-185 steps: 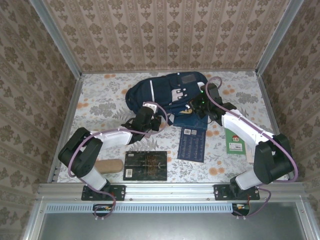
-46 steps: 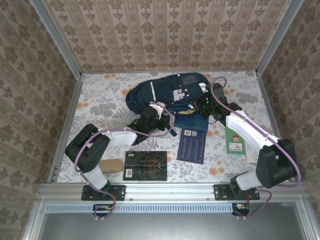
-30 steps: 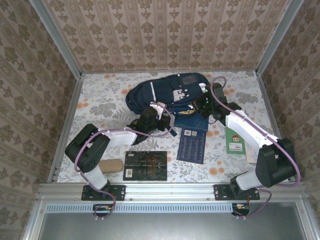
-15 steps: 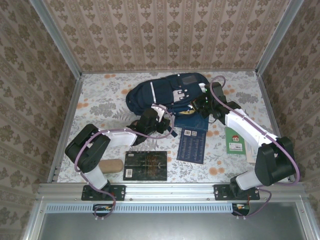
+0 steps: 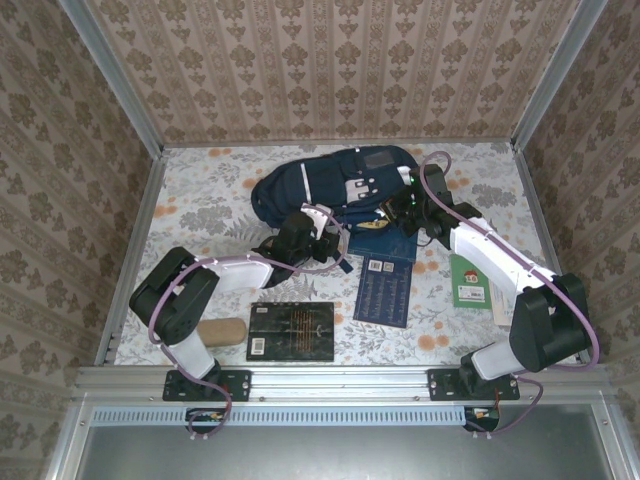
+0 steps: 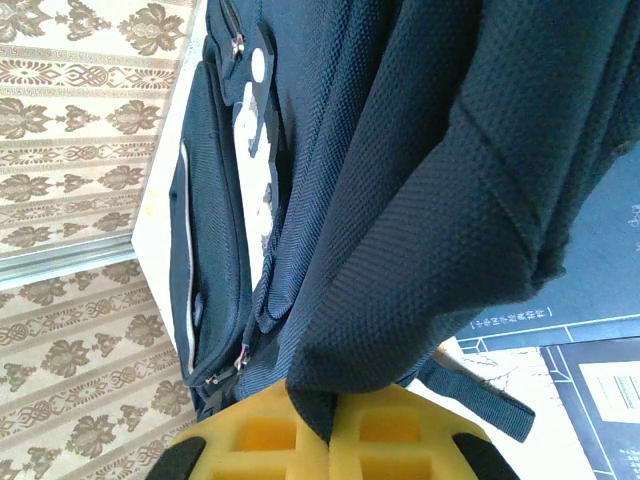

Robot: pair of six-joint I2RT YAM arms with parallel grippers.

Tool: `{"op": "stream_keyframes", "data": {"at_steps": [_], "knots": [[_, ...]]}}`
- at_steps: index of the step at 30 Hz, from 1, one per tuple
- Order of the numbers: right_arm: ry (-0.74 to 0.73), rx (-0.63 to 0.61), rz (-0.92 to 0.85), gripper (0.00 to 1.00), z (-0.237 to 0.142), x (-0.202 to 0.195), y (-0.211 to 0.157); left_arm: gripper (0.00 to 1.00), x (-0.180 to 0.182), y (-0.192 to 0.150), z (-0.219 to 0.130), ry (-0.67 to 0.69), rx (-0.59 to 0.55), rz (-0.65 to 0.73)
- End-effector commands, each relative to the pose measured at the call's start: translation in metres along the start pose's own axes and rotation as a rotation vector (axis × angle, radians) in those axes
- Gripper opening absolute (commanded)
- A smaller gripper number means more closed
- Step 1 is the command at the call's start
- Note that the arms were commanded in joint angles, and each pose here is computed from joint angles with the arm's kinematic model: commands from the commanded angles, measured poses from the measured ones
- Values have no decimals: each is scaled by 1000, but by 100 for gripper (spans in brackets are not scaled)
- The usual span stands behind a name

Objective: Pack the student bag

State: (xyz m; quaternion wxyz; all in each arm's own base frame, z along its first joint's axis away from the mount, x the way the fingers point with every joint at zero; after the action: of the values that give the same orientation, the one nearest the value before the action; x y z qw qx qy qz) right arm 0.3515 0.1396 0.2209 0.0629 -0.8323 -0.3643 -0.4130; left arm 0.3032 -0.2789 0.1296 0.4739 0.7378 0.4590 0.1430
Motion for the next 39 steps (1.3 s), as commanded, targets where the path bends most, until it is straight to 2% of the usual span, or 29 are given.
{"op": "stream_keyframes", "data": {"at_steps": [1,9,22,31,34,39], "knots": [[63,35,-3,2,-7,18,-2,44,-4,29,-9,-25,-80,-24],[59,37,-3,2,-6,16,-3,44,-3,46,-16,-49,-150,-94],[56,43,-2,2,-4,15,-5,43,-12,60,-25,-91,-192,-100],[57,45,-3,2,-4,16,-6,41,-19,57,-14,-117,-166,-89],[57,44,-2,2,-4,16,-5,36,-22,59,-8,-130,-167,-90],[62,45,-4,2,-4,17,-5,36,-27,58,3,-133,-156,-86]]}}
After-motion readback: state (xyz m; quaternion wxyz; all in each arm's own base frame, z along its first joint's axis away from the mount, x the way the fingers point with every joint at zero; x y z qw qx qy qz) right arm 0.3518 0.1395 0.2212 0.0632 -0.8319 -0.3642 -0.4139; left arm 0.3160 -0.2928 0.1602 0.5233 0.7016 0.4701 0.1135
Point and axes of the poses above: each hand's point on the last joint's axis, 136 mm out from that joint toward the fingers, its own z axis out along the fingers, its own x axis along the line the jaws close on, y = z × x, the point moved 6 cm from there along -z, back along the fingers, and after that the axes turned 6 degrees about -z, right-handed, at the moved point
